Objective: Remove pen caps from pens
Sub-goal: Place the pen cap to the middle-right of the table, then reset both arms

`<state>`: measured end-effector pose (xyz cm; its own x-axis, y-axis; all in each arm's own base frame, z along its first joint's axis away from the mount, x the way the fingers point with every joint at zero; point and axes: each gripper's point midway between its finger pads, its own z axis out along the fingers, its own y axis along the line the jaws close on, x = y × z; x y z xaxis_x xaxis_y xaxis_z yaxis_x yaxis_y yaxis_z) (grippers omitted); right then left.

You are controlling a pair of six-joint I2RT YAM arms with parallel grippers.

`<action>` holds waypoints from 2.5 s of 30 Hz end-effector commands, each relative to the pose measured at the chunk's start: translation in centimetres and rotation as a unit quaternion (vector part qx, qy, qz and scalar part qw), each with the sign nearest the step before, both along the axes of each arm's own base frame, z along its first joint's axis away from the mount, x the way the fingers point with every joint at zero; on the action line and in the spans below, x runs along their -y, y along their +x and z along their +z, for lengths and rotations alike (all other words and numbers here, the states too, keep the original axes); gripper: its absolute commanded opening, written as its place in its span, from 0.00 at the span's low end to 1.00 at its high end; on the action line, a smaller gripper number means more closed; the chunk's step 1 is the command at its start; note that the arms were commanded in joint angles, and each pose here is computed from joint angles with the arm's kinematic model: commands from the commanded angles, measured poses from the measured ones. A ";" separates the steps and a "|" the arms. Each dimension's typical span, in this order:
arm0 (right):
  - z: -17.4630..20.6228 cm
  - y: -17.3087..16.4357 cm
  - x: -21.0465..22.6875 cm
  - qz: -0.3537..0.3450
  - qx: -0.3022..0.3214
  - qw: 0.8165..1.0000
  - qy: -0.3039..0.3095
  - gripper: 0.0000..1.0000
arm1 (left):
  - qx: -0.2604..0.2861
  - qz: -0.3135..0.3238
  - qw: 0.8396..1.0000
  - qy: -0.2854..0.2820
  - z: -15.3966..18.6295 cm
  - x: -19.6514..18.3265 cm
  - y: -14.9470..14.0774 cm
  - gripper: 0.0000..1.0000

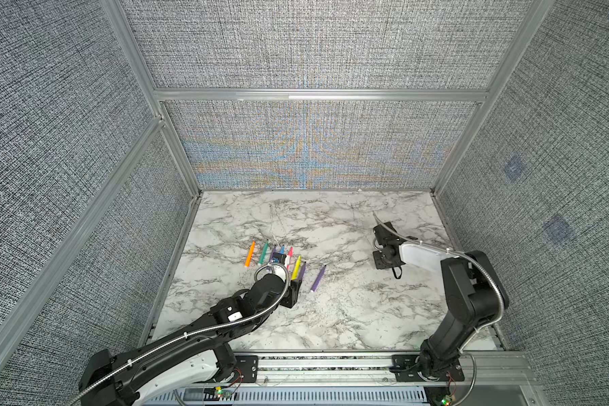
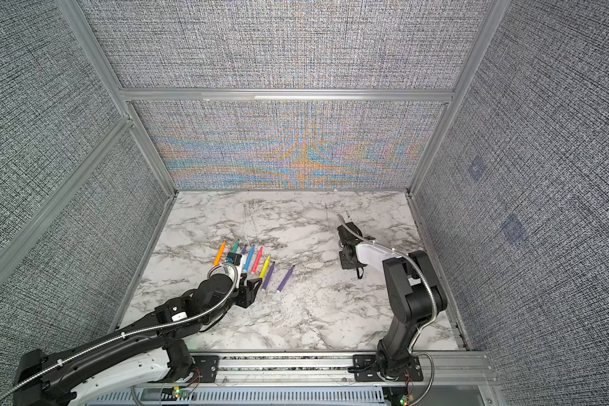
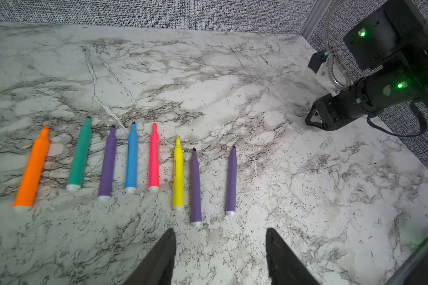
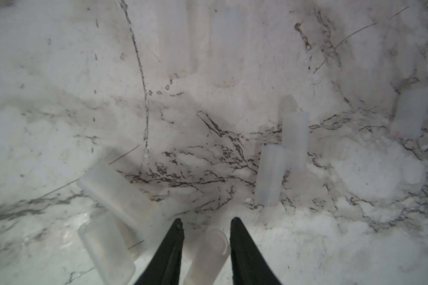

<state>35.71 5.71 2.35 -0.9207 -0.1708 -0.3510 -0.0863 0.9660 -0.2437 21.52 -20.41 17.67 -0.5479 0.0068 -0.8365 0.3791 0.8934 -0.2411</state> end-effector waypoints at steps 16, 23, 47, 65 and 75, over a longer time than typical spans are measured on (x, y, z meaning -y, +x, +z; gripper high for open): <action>20.6 -3.5 1.3 0.030 0.325 0.943 0.072 0.99 | 0.373 0.284 0.881 0.057 12.4 -16.6 5.6 0.97; 25.3 -6.5 5.9 -0.054 0.476 0.877 0.034 0.99 | 0.353 0.283 0.886 0.104 4.6 -18.8 8.1 0.97; 12.0 -0.7 8.2 -0.036 0.467 0.879 0.088 0.98 | 0.270 0.220 0.936 0.055 -0.1 -20.0 14.7 0.97; 7.9 2.9 6.1 0.031 0.441 0.891 0.101 0.99 | 0.271 0.219 0.936 0.055 -0.1 -20.0 14.6 0.97; 7.7 2.9 5.5 0.045 0.429 0.896 0.103 0.99 | 0.272 0.217 0.936 0.055 0.0 -19.9 14.6 0.97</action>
